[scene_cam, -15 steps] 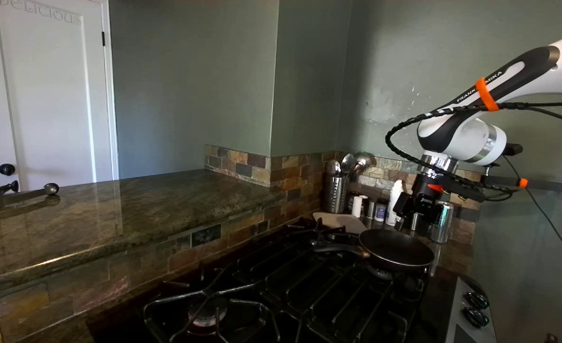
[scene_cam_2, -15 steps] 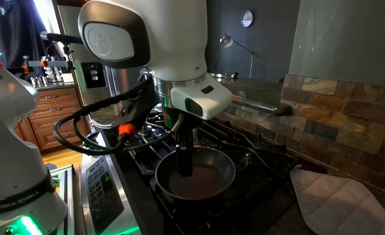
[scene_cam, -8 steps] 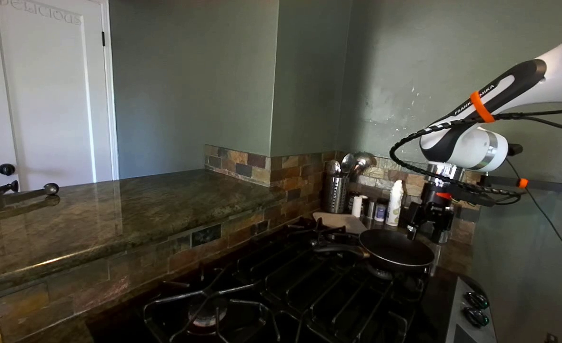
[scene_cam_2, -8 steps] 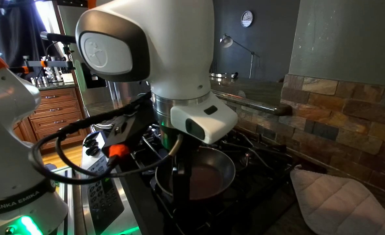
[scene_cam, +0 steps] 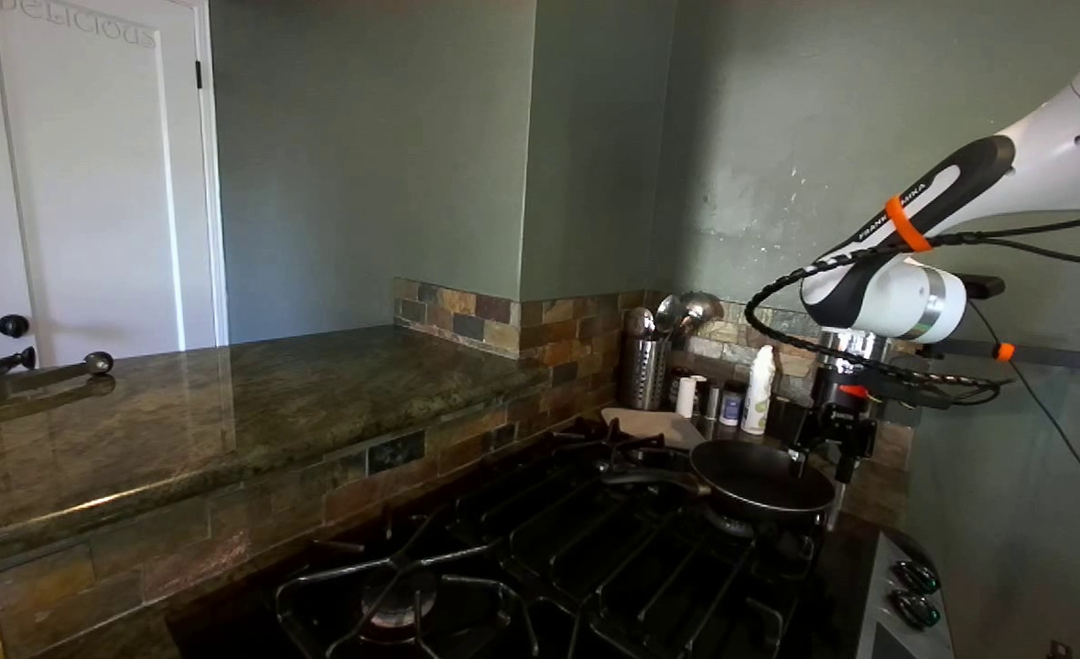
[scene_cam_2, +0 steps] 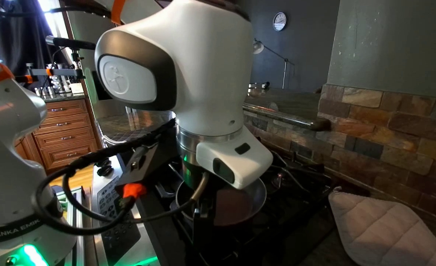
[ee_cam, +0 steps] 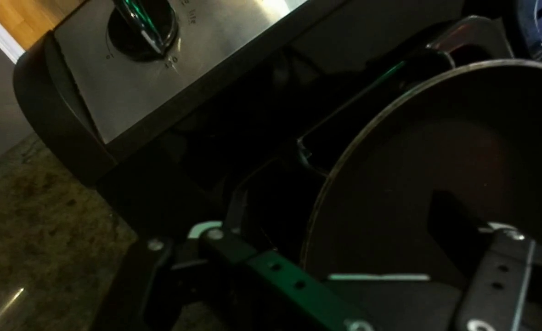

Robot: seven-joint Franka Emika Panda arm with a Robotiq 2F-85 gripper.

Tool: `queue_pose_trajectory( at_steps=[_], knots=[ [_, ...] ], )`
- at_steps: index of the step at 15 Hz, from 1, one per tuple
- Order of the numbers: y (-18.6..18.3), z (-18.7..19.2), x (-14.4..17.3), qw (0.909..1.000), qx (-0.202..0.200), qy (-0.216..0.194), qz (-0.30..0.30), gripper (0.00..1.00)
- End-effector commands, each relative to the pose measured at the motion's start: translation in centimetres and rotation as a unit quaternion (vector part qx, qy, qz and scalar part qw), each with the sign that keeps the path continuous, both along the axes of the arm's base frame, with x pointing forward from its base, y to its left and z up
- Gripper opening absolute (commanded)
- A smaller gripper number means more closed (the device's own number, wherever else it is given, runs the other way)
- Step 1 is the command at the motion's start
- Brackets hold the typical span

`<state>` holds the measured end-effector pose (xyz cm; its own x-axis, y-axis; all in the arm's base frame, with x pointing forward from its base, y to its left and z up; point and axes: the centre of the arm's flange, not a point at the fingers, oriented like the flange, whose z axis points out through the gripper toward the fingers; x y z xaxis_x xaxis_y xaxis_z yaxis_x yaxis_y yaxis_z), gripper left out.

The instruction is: Move the pan on the stove

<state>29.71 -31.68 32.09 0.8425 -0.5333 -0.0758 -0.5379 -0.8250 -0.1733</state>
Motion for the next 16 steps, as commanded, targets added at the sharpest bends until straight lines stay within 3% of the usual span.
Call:
queue_pose_trajectory(
  at_steps=[1,8,9,11,13,15,16],
  knots=[
    [-0.2,-1.1,1.1,0.9999,-0.002,0.006,-0.011,1.00],
    [0.2,-1.6,2.0,0.9994,-0.009,0.013,-0.030,1.00],
    [0.2,-1.7,2.1,0.9993,-0.010,0.013,-0.032,0.92],
    [0.3,-1.9,2.2,0.9991,-0.013,0.014,-0.037,0.66],
    [0.4,-1.9,2.3,0.9989,-0.013,0.016,-0.042,0.49],
    [0.4,-1.9,2.3,0.9988,-0.012,0.016,-0.045,0.37],
    [0.4,-1.9,2.3,0.9987,-0.011,0.017,-0.047,0.37]
  ],
)
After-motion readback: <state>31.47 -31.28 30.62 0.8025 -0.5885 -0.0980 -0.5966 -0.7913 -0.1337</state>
